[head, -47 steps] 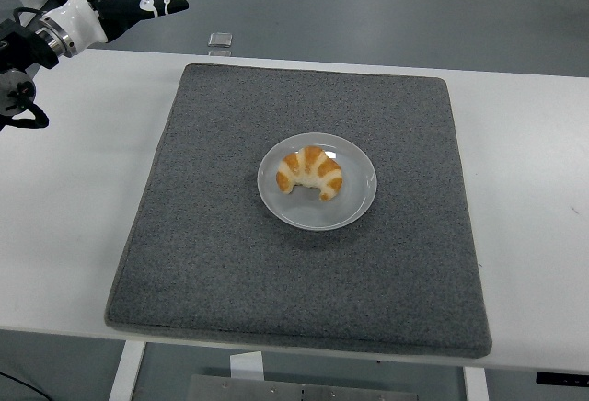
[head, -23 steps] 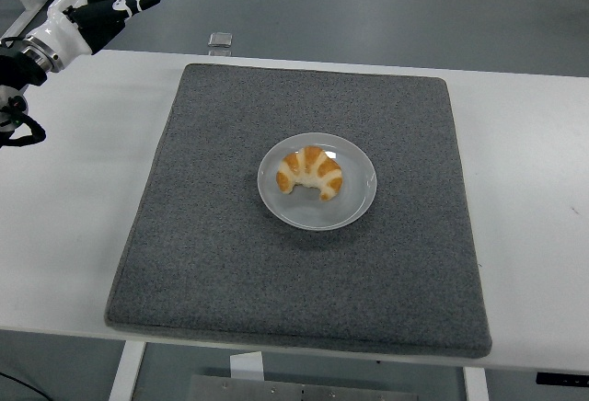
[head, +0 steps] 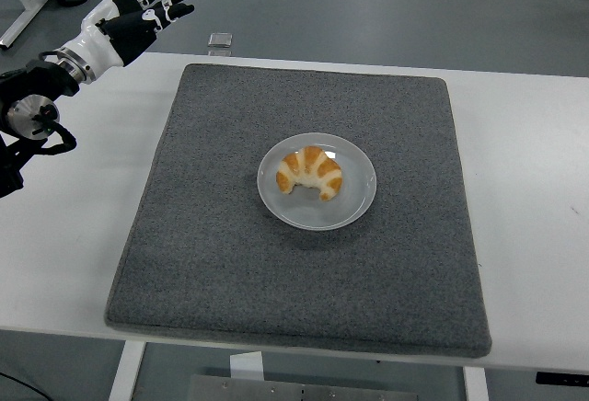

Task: Place the bread on the plate

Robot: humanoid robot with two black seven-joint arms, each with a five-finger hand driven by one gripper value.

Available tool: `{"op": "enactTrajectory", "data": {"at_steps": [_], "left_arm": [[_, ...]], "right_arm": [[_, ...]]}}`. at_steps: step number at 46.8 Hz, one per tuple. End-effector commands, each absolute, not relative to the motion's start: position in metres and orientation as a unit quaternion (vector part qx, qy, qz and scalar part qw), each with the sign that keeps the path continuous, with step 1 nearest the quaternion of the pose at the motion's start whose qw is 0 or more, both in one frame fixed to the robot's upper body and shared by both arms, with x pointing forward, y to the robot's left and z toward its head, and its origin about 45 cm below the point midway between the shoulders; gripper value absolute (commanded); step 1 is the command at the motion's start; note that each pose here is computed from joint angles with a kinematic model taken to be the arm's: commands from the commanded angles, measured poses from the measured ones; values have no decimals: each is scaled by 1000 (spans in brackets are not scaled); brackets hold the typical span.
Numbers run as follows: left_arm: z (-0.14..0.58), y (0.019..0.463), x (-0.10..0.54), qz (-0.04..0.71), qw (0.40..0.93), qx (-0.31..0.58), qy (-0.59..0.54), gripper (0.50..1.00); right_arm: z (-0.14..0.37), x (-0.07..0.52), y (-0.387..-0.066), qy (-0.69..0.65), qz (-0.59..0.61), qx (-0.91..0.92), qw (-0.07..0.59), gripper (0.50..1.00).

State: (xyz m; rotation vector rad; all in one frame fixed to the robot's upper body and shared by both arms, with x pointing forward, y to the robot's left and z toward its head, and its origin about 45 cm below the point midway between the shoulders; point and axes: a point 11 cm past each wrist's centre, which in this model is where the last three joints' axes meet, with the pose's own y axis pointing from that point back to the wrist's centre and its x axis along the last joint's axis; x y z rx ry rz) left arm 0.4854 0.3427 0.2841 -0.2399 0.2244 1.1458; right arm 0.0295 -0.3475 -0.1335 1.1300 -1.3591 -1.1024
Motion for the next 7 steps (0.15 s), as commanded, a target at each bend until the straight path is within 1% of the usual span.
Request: {"op": "enactTrajectory", "data": {"at_steps": [1, 7], "left_arm": [[283, 344, 485, 540, 828, -109, 105, 990], [281, 344, 484, 539, 829, -105, 105, 990]], "right_arm": [[-134, 30, -348, -564, -457, 468, 505, 952], [-134, 29, -348, -559, -452, 473, 511, 952]]}}
